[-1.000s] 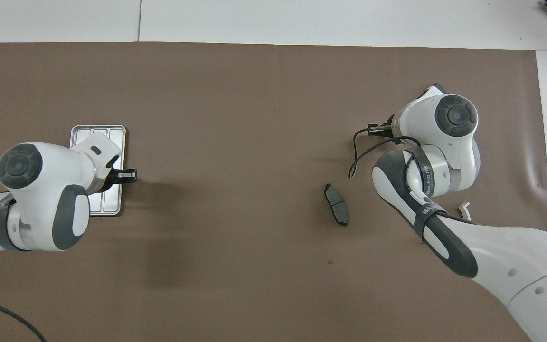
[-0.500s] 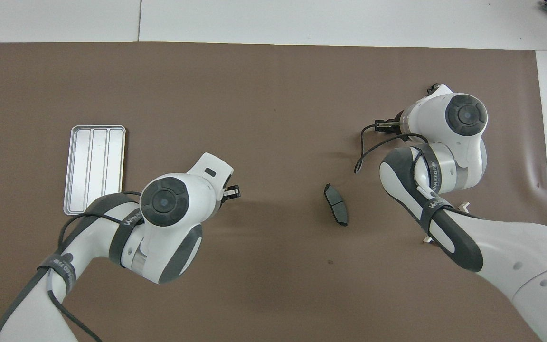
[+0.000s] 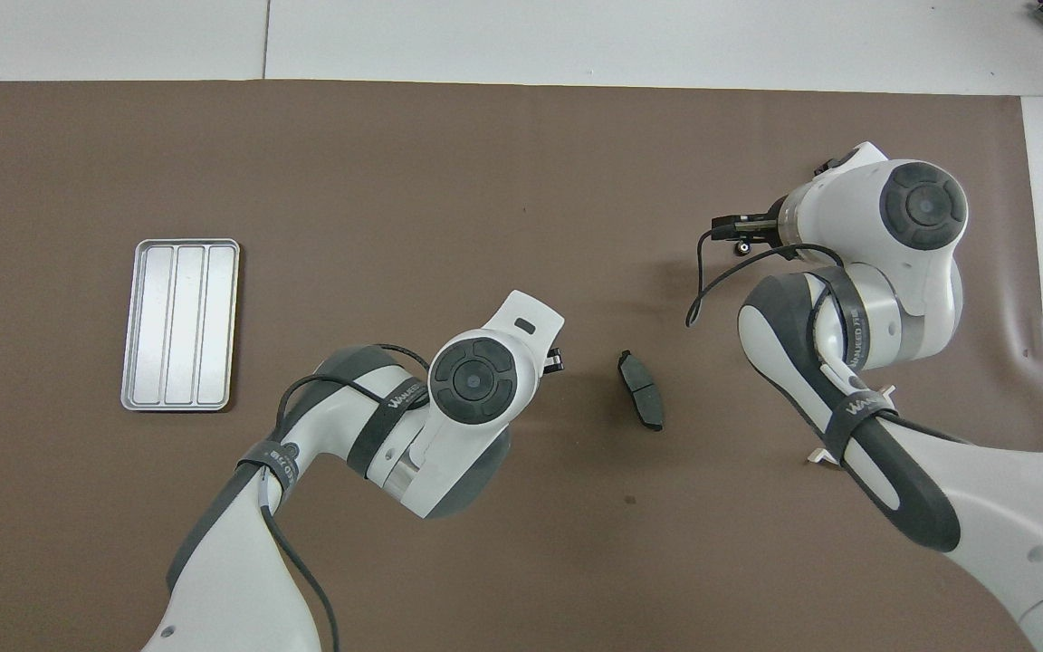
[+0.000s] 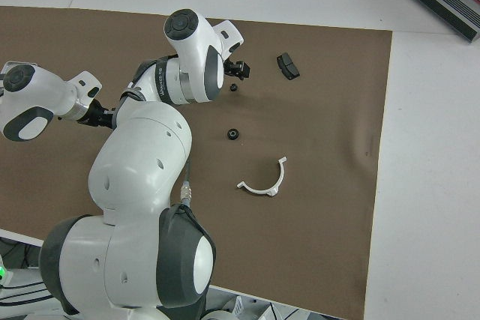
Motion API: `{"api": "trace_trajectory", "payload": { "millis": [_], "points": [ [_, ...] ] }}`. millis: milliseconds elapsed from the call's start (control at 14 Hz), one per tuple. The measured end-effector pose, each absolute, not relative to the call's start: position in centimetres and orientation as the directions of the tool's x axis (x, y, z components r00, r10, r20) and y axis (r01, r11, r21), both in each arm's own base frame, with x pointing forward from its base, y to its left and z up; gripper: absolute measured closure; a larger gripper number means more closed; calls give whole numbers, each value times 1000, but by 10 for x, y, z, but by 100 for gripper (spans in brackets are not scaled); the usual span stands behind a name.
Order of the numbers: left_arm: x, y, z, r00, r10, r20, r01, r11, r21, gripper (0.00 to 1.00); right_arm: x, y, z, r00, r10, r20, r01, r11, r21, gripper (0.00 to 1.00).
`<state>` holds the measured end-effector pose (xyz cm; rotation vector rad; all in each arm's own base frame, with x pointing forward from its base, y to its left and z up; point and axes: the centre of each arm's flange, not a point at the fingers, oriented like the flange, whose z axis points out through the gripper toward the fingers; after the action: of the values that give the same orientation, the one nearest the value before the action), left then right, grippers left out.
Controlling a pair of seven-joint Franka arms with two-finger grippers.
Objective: Place bearing gear from tray to pile
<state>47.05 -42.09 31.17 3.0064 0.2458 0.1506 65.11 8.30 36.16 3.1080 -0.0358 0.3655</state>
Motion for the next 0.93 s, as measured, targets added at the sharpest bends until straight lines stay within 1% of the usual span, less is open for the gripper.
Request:
{"api": "trace_trajectory", "payload": {
  "millis": [71, 143, 357, 500, 571, 714, 929],
  "points": [
    [472, -421, 312, 981, 169, 91, 157, -979, 130, 58, 645, 84, 376, 975, -20, 222, -24, -1000, 12, 0],
    [474, -420, 314, 981, 172, 94, 159, -978, 132, 45, 637, 84, 391, 978, -19, 210, -23, -1000, 16, 0],
    [484, -418, 323, 976, 186, 110, 169, -975, 146, 14, 614, 88, 416, 985, -9, 170, -14, -1000, 26, 0],
    [506, -400, 339, 967, 221, 123, 201, -967, 156, 12, 599, 99, 431, 989, 10, 150, 6, -999, 32, 0],
    [523, -379, 354, 967, 224, 122, 206, -968, 143, 12, 593, 106, 436, 989, 19, 144, 15, -999, 30, 0],
    [553, -319, 398, 977, 190, 101, 180, -979, 99, 12, 587, 124, 435, 990, 20, 137, 19, -1000, 9, 0],
    [581, -209, 460, 997, 71, 38, 70, -997, 42, 12, 574, 175, 424, 993, -4, 119, -3, -1000, -8, 0]
  ]
}}
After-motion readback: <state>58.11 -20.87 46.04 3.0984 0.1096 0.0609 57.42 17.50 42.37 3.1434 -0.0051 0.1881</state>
